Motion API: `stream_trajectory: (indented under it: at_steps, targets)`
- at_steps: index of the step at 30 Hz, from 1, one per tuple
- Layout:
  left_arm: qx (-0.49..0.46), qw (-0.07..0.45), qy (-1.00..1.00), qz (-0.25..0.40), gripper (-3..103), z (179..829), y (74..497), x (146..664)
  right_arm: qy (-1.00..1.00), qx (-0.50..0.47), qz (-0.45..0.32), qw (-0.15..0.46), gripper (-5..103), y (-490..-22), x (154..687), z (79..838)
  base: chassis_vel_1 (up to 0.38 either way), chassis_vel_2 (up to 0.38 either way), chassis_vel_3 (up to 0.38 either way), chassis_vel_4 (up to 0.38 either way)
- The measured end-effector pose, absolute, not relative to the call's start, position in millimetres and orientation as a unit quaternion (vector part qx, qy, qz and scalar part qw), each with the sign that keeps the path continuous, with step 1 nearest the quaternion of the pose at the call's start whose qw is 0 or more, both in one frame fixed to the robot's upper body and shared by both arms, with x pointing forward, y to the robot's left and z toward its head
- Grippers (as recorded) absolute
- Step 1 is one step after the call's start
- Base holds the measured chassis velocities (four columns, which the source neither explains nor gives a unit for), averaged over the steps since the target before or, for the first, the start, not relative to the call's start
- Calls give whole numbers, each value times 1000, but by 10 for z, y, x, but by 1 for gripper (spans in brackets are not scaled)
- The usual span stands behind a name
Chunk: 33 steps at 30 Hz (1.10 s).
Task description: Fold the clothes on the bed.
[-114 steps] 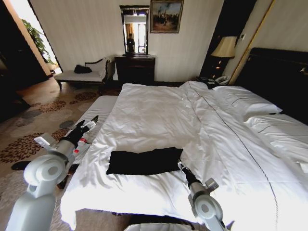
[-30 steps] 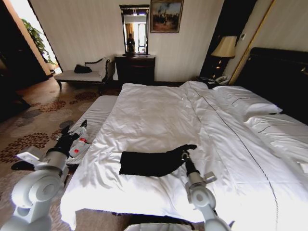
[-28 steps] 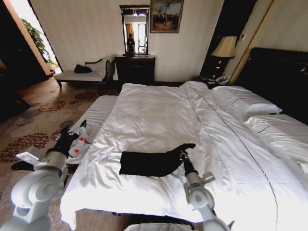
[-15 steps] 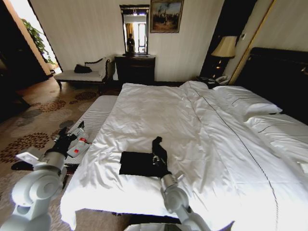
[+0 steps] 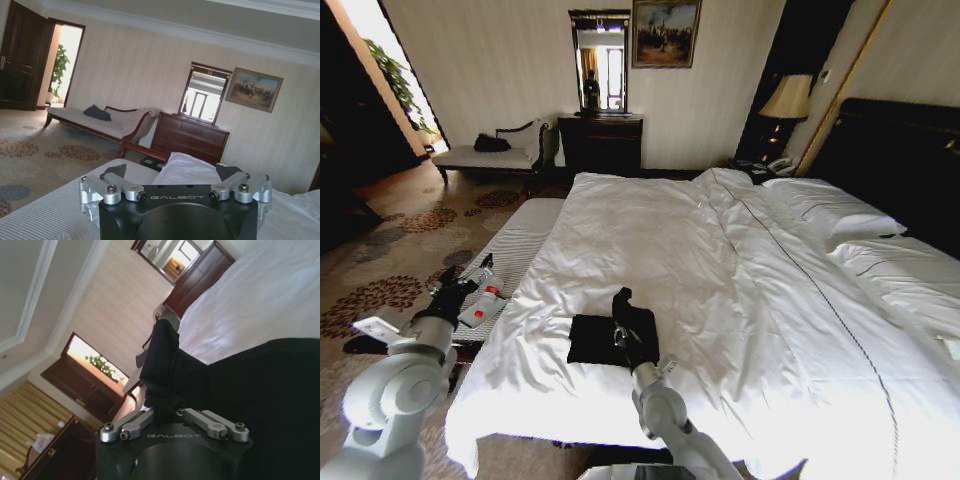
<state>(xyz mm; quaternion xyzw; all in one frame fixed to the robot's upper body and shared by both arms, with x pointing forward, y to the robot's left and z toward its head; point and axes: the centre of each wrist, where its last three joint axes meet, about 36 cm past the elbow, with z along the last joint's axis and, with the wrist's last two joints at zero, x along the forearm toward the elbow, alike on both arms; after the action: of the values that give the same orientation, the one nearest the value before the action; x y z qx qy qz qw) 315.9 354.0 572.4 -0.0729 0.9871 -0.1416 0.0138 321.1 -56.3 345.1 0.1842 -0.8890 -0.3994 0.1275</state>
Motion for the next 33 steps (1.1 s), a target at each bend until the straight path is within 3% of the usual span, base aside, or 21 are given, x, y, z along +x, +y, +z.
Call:
stream_trajectory:
  at_steps: [22,25,28,30,33]
  targets:
    - [-73,14,986,-151,100,5646,3544,3359,-901,186,-368,137,1,-455,3256,3237,0,0,0,0]
    - [-72,15,986,-151,100,5651,3544,3363,-905,188,-357,137,9,-485,3256,3230,0,0,0,0]
    - [-73,15,986,-151,100,5651,3552,3373,-914,210,-325,125,25,-529,3210,3299,0,0,0,0]
    - [-73,15,986,-151,100,5651,3556,3381,-913,225,-317,122,25,-492,3161,3340,0,0,0,0]
    - [-72,15,986,-152,100,5646,3561,3411,-916,258,-291,100,41,-547,3116,3377,0,0,0,0]
